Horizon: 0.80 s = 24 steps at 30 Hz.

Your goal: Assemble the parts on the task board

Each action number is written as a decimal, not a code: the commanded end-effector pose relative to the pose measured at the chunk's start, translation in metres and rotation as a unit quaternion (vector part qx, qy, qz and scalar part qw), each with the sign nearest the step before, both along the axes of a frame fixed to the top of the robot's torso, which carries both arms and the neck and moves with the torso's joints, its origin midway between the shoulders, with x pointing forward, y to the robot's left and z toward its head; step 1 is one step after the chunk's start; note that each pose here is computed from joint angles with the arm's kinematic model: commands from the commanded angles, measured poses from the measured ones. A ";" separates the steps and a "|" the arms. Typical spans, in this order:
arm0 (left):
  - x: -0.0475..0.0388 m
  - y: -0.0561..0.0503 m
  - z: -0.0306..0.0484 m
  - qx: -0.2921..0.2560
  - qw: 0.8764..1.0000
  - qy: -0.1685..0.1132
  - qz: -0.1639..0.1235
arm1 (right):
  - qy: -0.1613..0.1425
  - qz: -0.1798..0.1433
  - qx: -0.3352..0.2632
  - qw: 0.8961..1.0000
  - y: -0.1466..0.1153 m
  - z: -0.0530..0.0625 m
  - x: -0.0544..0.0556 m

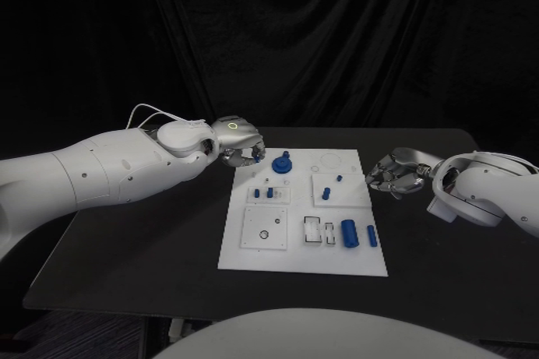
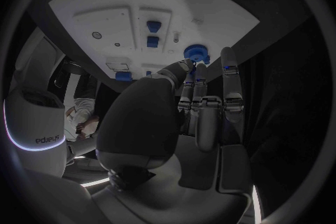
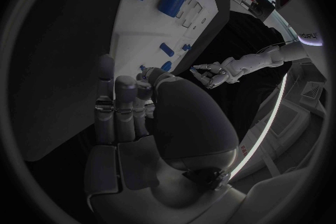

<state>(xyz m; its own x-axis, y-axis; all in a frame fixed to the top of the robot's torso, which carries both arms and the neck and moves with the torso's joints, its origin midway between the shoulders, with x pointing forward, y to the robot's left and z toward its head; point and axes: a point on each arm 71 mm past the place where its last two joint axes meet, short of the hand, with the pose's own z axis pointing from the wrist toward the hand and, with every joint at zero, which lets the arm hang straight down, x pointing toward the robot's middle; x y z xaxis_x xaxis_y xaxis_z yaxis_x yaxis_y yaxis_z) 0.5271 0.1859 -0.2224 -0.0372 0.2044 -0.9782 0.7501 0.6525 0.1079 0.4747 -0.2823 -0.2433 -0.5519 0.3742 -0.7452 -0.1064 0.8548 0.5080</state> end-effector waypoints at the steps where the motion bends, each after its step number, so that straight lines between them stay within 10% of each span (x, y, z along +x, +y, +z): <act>1: -0.0003 -0.003 -0.0050 0.001 1.000 0.004 -0.003 | 0.007 -0.002 -0.004 1.000 0.000 -0.002 -0.001; 24: 0.0029 -0.019 -0.0316 0.016 0.999 0.032 -0.001 | 0.008 0.000 -0.004 1.000 0.002 -0.003 0.000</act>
<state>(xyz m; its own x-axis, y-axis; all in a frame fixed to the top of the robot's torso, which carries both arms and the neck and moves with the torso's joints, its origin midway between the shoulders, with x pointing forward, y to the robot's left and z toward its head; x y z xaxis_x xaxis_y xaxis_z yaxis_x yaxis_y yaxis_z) 0.5307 0.1686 -0.2516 -0.0830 0.2261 -0.9706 0.7504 0.6551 0.0884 0.4750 -0.2797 -0.2442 -0.5566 0.3712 -0.7433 -0.1095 0.8540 0.5085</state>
